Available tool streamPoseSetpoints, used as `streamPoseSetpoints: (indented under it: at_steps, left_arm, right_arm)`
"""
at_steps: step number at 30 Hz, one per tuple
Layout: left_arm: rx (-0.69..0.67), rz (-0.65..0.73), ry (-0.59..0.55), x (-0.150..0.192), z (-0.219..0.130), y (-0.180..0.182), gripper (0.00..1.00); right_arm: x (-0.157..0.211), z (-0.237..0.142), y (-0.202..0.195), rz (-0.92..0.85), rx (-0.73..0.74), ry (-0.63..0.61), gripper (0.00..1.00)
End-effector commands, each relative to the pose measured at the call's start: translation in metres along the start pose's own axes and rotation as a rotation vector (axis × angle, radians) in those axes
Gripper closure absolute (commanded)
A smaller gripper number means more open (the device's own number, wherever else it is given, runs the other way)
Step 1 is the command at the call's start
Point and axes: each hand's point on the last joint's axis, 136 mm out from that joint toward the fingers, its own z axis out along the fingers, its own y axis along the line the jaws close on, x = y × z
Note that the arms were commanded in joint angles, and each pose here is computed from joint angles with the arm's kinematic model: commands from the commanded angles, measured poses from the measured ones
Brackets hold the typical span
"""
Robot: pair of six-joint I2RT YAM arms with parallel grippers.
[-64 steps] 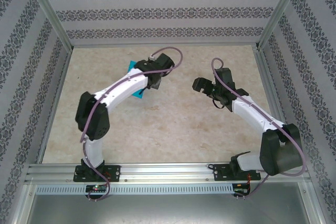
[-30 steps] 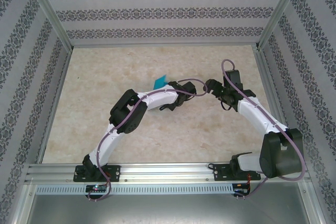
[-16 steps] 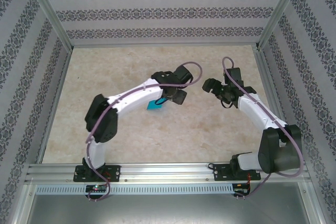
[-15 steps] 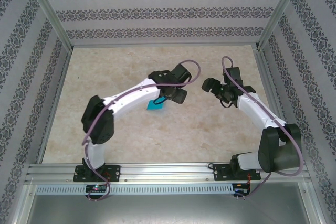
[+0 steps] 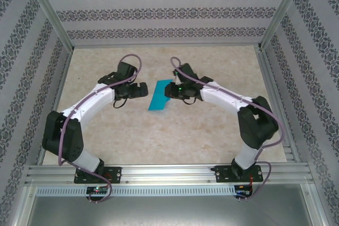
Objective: Fold a paper plane with a square sheet of paper (pick it up from the middle)
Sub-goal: Turn over the paper at the center of the table, then move the paper to the center of the table.
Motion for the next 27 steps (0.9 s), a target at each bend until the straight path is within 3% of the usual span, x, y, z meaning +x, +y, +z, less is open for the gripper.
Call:
streamPoseSetpoints:
  at_steps: [1,7,16,27]
  left_arm:
    - [0.033,-0.072,-0.062,-0.016,-0.006,0.012,0.0]
    - [0.052,-0.145,-0.063,-0.019,0.006,0.034,0.0]
    - [0.117,-0.157,-0.046,-0.021,0.013,0.028,0.0]
    - [0.223,-0.167,0.037,-0.017,0.03,0.006,0.01]
  right_arm:
    - [-0.004,0.013,0.037,-0.032,-0.042,0.012,0.65]
    - [0.012,0.061,0.042,-0.038,0.032,0.119,0.65]
    - [0.027,0.097,0.022,-0.09,0.079,0.207,0.63]
    - [0.075,0.105,-0.016,-0.194,0.12,0.356,0.61]
